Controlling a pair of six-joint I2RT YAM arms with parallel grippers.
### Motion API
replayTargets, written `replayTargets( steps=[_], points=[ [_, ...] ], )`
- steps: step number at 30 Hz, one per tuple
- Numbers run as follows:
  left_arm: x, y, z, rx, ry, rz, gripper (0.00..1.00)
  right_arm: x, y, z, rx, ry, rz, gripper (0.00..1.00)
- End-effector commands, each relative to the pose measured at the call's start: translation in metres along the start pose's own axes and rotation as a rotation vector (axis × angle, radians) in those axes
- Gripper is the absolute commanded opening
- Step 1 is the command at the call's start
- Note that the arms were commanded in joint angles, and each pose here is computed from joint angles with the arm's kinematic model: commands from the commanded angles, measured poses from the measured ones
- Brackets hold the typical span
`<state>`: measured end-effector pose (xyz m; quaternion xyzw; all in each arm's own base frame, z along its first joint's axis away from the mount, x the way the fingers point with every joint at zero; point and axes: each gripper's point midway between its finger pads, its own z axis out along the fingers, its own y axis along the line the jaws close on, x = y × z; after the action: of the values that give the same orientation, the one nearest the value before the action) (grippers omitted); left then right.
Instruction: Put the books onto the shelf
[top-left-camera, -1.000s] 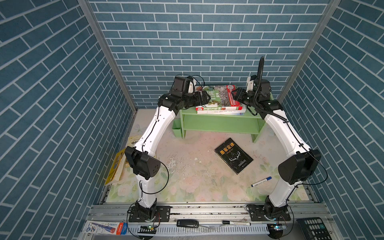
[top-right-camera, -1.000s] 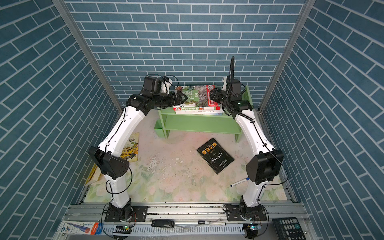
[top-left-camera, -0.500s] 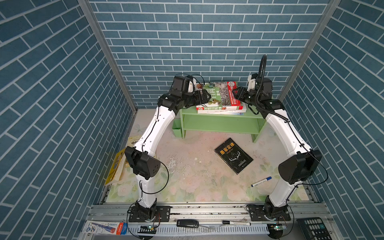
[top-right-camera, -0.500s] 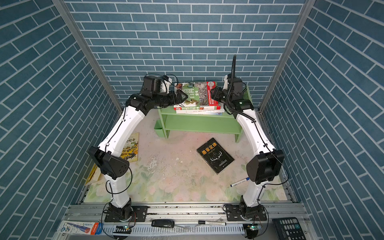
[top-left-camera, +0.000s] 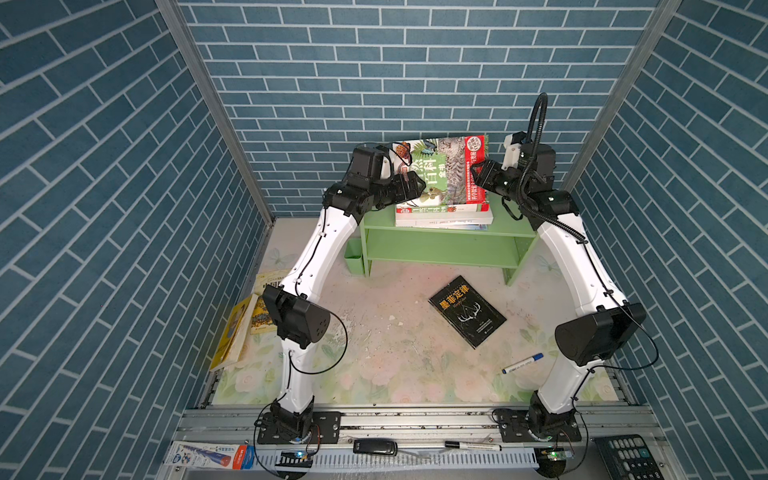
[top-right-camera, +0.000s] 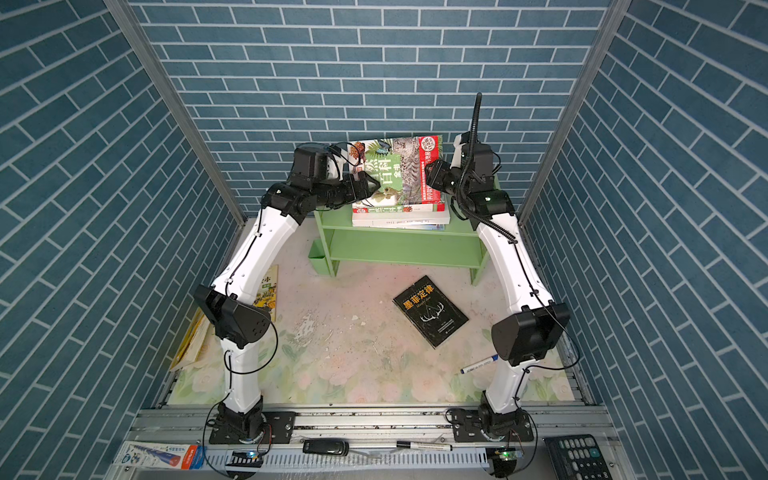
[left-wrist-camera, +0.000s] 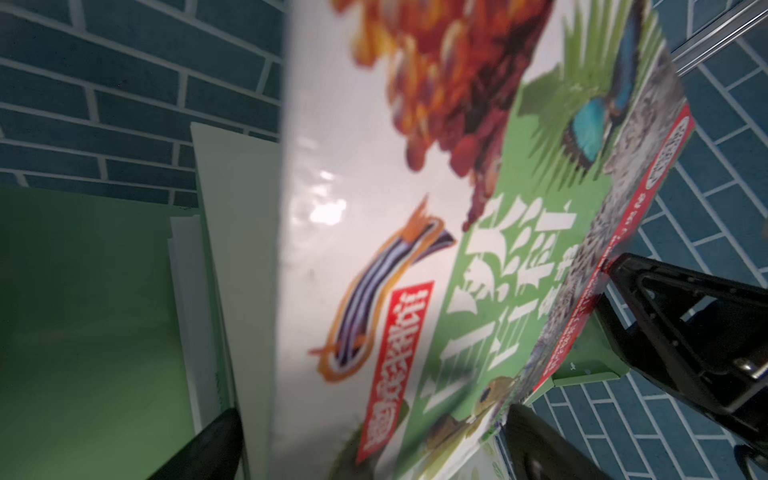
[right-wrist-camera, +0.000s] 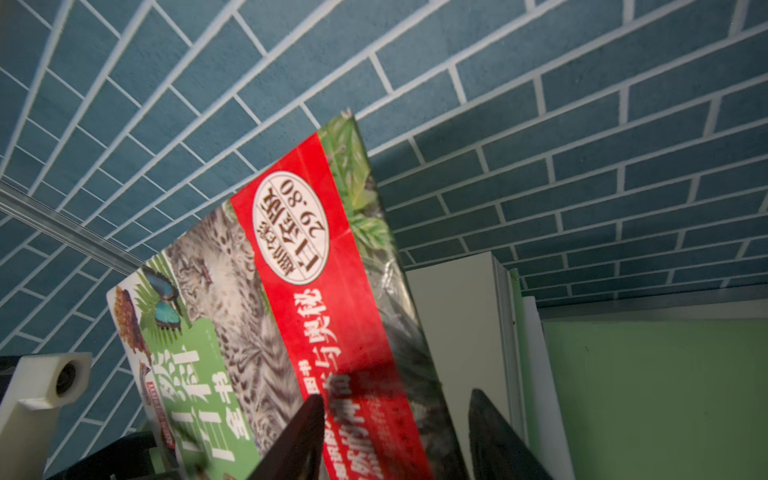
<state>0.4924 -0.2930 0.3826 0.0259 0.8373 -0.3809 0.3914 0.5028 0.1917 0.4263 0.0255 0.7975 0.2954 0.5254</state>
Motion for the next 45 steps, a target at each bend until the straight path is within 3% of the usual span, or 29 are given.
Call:
replayTargets(
  steps=[1,24,45],
  points=[
    [0.002,-0.085,-0.012,0.286,-0.002,0.085,1.0,0.018,0.036,0.004,-0.123,0.072,-0.006,0.56],
    [-0.002,-0.135,-0.047,0.412,-0.038,0.109,1.0,0.011,0.04,-0.006,-0.105,0.085,0.02,0.56],
    [0.0,-0.145,-0.063,0.421,-0.053,0.114,1.0,0.027,0.039,-0.005,-0.09,0.126,0.033,0.55]
  ],
)
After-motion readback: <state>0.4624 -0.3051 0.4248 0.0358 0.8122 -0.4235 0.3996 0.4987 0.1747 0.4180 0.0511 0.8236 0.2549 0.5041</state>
